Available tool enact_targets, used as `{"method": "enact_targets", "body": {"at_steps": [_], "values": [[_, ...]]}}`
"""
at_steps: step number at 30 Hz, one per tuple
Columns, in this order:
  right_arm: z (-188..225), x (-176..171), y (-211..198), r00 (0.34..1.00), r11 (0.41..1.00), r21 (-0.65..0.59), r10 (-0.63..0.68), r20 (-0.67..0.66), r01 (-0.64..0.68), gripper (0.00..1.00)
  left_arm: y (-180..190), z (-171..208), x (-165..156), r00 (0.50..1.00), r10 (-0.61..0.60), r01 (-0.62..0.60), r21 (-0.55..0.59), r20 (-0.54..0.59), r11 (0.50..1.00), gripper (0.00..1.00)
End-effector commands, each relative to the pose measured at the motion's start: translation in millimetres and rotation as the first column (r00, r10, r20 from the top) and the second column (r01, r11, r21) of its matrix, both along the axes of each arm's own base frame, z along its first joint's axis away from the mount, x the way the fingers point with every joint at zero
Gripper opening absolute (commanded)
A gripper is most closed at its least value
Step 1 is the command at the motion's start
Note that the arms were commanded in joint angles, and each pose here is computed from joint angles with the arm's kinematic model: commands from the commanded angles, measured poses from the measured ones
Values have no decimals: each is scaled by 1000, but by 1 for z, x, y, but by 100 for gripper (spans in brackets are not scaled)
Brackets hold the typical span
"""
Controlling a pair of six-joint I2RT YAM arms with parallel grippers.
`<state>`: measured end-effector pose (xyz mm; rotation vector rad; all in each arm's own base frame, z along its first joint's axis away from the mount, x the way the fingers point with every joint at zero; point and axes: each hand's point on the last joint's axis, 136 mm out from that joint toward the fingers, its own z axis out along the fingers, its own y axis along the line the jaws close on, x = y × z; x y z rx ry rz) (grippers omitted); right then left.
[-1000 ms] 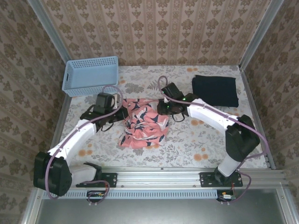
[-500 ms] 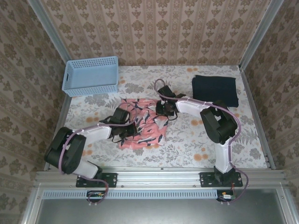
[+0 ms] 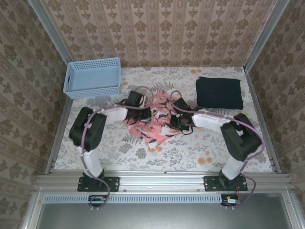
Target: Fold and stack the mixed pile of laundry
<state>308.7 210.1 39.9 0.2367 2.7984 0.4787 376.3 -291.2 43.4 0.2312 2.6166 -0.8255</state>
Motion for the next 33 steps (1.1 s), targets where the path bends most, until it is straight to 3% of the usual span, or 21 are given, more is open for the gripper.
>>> {"method": "enact_targets", "body": {"at_steps": [1, 3, 7, 10, 11, 14, 17, 21, 25, 31, 33], "values": [[27, -18, -5, 998, 996, 64, -63, 30, 61, 22, -37, 15, 23, 990, -137, 140, -70, 45, 988, 0], [51, -19, -7, 996, 996, 82, -33, 85, 26, 33, -48, 28, 36, 985, -163, 168, -80, 60, 983, 4], [107, -6, -11, 969, 991, 29, 119, 216, -128, 47, -34, 74, 54, 978, -162, 168, -38, 129, 985, 30], [117, 18, -17, 938, 975, -56, 220, 266, -213, 52, -7, 105, 50, 979, -138, 144, -27, 152, 989, 49], [116, 27, -18, 928, 968, -85, 251, 273, -237, 53, 0, 109, 41, 981, -131, 136, -27, 145, 990, 50], [108, 55, -13, 903, 945, -138, 325, 279, -298, 55, 29, 113, 16, 990, -78, 85, -49, 121, 995, 50], [92, 79, -4, 894, 928, -165, 368, 253, -335, 57, 36, 95, -27, 997, -55, 61, -104, 61, 993, 39], [66, 100, 6, 891, 910, -181, 406, 203, -373, 57, 23, 77, -73, 998, -57, 57, -165, 4, 985, 21], [51, 118, 22, 882, 903, -142, 426, 201, -405, 57, 2, 54, -97, 996, -89, 85, -155, -19, 984, 14], [54, 137, 7, 930, 950, -103, 310, 197, -295, 19, 20, -10, -80, 998, 1, -1, -3, -68, 1000, 9], [57, 139, -3, 952, 971, -41, 237, 192, -234, 13, 32, -30, -73, 994, 44, -40, 34, -105, 999, 7]]}}
